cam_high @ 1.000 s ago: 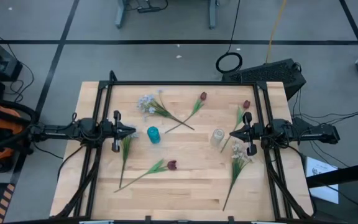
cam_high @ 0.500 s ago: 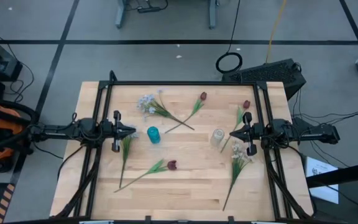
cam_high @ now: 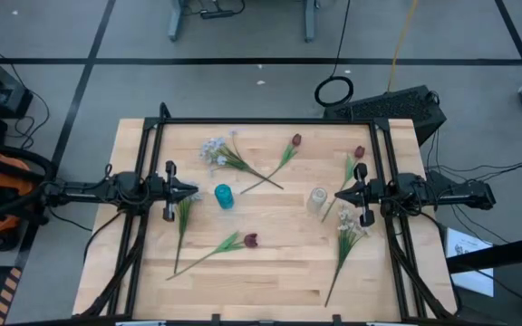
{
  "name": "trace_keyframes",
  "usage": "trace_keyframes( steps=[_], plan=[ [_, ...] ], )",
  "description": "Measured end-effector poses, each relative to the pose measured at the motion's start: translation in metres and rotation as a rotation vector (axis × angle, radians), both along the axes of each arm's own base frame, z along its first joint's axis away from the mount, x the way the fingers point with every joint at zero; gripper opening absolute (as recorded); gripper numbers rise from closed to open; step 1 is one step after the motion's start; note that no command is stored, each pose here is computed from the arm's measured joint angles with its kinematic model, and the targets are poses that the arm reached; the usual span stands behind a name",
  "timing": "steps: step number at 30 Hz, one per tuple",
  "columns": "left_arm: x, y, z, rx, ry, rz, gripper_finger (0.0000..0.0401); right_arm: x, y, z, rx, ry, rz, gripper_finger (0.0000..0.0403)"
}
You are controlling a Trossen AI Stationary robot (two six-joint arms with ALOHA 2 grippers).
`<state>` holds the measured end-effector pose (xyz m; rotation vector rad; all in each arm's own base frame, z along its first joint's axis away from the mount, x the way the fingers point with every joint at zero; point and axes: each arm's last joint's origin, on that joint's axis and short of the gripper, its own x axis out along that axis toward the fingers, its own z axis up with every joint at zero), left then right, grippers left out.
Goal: Sort flowers into vase by color
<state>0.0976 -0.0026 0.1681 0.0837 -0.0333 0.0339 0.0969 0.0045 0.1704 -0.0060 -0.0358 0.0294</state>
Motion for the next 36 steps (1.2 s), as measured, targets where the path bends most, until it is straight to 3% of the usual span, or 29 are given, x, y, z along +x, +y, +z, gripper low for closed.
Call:
trace_keyframes(
  steps=[26,36],
  plan=[
    [0.0,0.0,-0.0001,0.001,0.0,0.0,0.0034,0.0,0.0,0.0,0.0,0.0,0.0,0.0],
    [0.0,0.0003,0.0,0.05,0.001,0.01,0.0034,0.0,0.0,0.0,0.0,0.0,0.0,0.0]
  ],
)
